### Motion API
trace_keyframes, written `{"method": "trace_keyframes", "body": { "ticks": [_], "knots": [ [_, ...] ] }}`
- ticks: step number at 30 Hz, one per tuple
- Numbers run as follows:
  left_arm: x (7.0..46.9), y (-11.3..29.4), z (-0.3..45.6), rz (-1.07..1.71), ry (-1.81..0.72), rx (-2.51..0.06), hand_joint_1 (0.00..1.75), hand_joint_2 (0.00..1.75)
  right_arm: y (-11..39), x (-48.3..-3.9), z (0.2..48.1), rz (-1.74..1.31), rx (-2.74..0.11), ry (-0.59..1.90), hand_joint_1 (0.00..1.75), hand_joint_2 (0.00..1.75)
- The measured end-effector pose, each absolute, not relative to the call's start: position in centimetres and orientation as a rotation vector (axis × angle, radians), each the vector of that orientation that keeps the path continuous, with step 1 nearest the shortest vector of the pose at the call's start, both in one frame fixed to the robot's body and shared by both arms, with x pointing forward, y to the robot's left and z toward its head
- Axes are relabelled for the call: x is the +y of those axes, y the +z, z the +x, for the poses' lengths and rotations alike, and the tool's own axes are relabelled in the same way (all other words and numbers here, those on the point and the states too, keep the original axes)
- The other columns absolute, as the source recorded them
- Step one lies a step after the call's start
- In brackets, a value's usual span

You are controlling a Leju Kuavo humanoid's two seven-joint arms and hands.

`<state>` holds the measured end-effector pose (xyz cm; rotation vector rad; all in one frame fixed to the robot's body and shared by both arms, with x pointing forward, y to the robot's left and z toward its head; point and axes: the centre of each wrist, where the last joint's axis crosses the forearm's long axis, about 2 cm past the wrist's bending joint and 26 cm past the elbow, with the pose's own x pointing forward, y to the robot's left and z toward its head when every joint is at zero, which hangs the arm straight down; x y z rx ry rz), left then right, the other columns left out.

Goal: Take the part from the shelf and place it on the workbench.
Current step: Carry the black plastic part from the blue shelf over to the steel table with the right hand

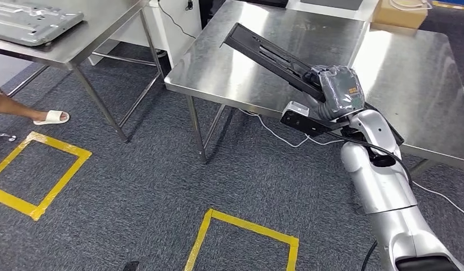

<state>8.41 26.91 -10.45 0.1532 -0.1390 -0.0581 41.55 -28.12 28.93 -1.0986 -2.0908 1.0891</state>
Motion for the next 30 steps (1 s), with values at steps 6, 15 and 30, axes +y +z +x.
{"method": "trace_keyframes", "body": {
  "ticks": [6,15,30],
  "knots": [
    [27.04,-10.43,8.55,0.155,-0.065,-0.142,0.00,1.75,29.04,-28.26,41.54,-1.118,-2.087,1.090,1.75,1.75],
    [26.61,-10.42,8.51,0.147,-0.074,-0.142,0.00,1.75,28.95,-28.61,41.38,-1.148,-2.079,1.088,1.75,1.75],
    [26.67,-10.40,8.64,0.151,-0.085,-0.148,0.00,1.75,29.08,-28.69,41.36,-1.174,-2.071,1.095,1.75,1.75]
  ]
}}
